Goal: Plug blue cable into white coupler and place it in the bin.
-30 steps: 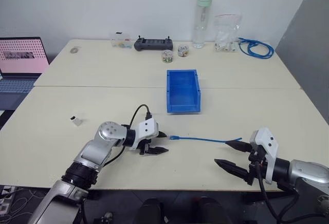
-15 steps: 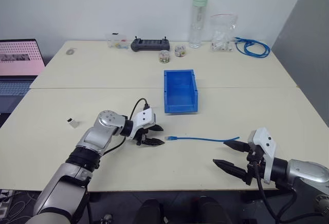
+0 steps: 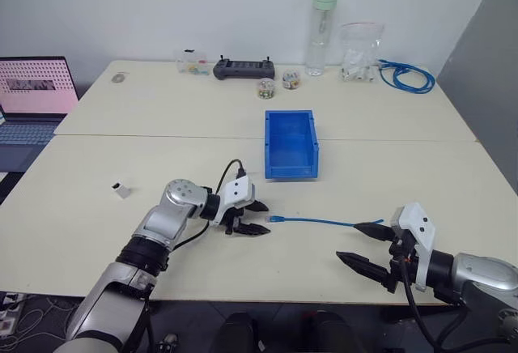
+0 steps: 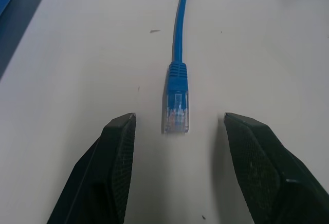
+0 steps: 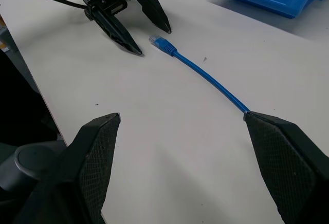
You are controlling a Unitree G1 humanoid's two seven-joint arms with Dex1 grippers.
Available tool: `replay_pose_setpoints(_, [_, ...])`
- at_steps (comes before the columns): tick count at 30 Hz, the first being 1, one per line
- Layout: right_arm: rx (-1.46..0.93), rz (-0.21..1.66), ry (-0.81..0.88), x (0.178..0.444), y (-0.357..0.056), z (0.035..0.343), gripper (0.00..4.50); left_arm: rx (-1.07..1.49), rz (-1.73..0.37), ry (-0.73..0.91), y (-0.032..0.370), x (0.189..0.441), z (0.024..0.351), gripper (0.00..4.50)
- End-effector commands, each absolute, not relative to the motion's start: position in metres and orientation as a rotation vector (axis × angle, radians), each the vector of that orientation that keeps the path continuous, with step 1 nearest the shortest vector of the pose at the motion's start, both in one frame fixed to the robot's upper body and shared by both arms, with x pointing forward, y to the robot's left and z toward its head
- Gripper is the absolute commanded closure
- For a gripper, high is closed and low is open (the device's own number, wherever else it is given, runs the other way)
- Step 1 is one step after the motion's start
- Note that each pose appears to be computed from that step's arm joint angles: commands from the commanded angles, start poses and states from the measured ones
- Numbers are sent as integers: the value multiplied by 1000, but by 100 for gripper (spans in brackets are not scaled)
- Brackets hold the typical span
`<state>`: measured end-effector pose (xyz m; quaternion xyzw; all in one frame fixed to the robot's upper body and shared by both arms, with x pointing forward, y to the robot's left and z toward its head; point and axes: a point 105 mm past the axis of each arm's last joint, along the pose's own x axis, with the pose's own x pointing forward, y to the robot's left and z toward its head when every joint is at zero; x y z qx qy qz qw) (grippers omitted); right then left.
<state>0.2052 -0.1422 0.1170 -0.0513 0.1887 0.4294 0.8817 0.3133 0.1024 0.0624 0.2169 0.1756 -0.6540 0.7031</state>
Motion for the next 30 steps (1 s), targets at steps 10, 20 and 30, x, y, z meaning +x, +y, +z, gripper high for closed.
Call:
replay_pose_setpoints(10, [-124,905,344,202,-137,125,42,506,-1486,560,109,301,22,343])
replay_pose_setpoints(20, [-130,903,347,203,-138,123,42,420,-1518,555,101,291,28,427])
replay_pose_setpoints(30, [309,938,438,172,-113,123,42,-673,-1309,741,95,285,147,427])
